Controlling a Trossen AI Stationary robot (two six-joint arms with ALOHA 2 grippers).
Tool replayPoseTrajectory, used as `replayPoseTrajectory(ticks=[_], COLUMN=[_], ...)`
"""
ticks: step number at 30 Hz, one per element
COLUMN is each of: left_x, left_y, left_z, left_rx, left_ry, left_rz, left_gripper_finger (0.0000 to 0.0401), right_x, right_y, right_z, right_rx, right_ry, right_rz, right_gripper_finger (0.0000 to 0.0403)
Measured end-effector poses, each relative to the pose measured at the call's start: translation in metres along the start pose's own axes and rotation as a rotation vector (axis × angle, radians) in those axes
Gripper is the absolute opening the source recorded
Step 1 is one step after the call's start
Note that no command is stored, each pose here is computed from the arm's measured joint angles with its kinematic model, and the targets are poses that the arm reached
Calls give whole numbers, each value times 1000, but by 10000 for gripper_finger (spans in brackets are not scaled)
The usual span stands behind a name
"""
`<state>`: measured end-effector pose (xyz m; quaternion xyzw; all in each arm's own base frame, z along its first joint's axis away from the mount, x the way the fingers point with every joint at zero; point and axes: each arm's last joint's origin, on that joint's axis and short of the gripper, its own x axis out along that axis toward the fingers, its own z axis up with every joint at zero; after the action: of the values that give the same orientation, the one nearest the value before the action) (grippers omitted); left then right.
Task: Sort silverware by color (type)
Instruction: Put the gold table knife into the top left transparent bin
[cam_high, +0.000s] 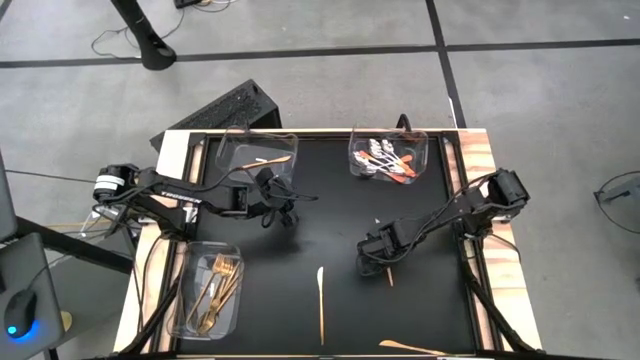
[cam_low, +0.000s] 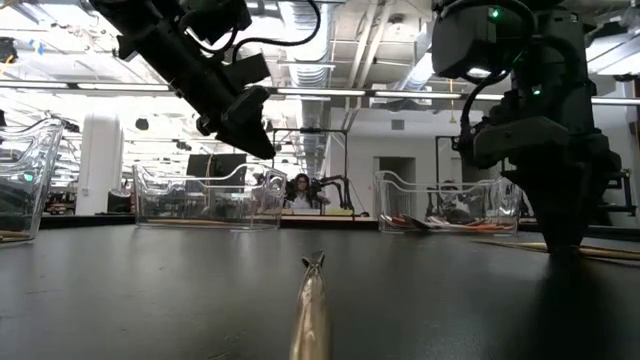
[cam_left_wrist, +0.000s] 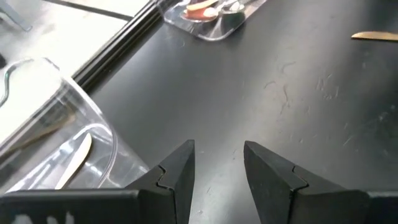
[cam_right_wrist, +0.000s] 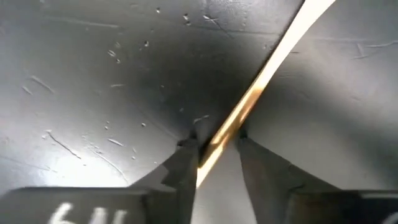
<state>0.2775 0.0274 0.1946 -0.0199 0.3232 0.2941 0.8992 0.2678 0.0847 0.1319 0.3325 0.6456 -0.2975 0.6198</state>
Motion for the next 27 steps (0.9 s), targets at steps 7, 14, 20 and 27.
replayPoseTrajectory(ticks=[7,14,20,27], left_x=[0,-3,-6,-7], left_y=[0,-5,-11,-12], left_z=[0,-1,-4,-4], left_rx=[-19,-24,-13,-17], left_ry=[3,-1,4,-1], left_rz=[3,-15,-32,-25], left_gripper_finger=[123,123,123,123], right_x=[-9,-7,-7,-6], right_y=[-6,-5,-5,-4], right_z=[-3,-3,-3,-9], right_rx=[-153,-346,-368,-402], right_ry=[15,28,-2,-45], right_rz=[-5,-9,-26,-55], right_gripper_finger=[36,20,29,9])
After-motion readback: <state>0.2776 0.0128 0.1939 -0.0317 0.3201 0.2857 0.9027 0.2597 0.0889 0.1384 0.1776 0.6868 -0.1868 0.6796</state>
